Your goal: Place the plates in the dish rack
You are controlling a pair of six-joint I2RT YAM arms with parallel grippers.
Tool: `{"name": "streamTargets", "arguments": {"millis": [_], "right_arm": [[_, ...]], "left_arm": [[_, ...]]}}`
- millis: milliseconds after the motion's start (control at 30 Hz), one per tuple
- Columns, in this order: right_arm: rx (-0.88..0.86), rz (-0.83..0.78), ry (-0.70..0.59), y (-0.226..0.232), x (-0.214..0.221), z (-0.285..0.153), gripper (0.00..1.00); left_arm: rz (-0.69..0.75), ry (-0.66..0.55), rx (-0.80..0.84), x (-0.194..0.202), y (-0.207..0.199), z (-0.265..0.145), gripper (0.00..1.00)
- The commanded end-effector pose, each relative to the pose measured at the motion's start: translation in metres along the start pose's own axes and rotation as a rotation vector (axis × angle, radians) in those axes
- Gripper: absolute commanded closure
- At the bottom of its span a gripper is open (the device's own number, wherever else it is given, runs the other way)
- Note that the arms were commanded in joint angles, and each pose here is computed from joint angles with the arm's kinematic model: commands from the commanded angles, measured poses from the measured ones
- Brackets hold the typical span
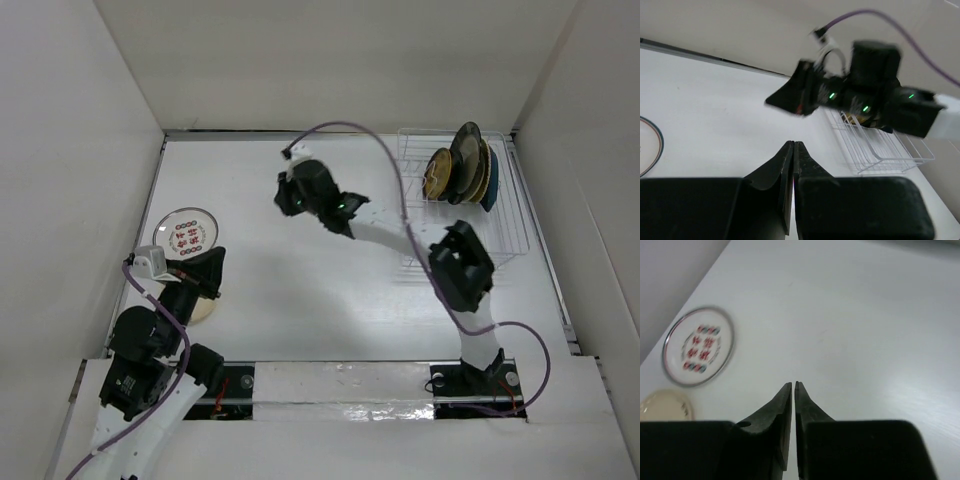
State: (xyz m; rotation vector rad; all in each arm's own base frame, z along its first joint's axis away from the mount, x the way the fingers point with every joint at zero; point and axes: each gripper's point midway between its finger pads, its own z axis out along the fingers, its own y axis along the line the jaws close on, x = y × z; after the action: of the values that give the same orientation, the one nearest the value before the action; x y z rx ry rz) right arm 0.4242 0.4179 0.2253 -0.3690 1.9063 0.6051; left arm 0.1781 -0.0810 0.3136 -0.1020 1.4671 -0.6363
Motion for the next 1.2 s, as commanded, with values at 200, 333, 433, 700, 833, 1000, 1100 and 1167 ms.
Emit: {"name": "streamTargets", "arguments": {"millis": [200, 333, 433, 700, 833, 1000, 1100, 1167], "right_arm": [[-0.497, 0.277, 0.261, 0.177, 0.127, 0.037, 0.41], [-0.582, 0.329, 0.332, 0.208, 0.157, 0.036, 0.38], [-0.611, 0.362, 0.369, 0.224, 0.175, 0.033, 0.38], [-0.579, 0.429, 0.422, 0.235, 0.209, 0.039, 0.39], [-0.556, 0.417, 0.448, 0.245, 0.229, 0.035, 0.40], [-0.596, 0.433, 0.501, 0.263, 0.248, 0.035, 0.63], [-0.581, 0.452, 0.508, 0.262, 0.250, 0.036, 0.89], [-0.547, 0.444, 0.470, 0.255, 0.245, 0.038, 1.00]], "left_arm": [[-0.062, -0.120, -0.139, -0.028, 0.021, -0.008, 0.85], [-0.048, -0.092, -0.155, -0.024, 0.023, -0.003, 0.74], [-0.042, -0.075, -0.172, -0.021, 0.025, 0.001, 0.73], [-0.038, -0.077, -0.149, -0.021, 0.021, 0.001, 0.73], [-0.041, -0.098, -0.113, -0.025, 0.016, -0.003, 0.73], [-0.044, -0.123, -0.082, -0.031, 0.011, -0.008, 0.73], [-0.044, -0.131, -0.072, -0.033, 0.009, -0.010, 0.73], [-0.044, -0.133, -0.064, -0.033, 0.008, -0.011, 0.73]]}}
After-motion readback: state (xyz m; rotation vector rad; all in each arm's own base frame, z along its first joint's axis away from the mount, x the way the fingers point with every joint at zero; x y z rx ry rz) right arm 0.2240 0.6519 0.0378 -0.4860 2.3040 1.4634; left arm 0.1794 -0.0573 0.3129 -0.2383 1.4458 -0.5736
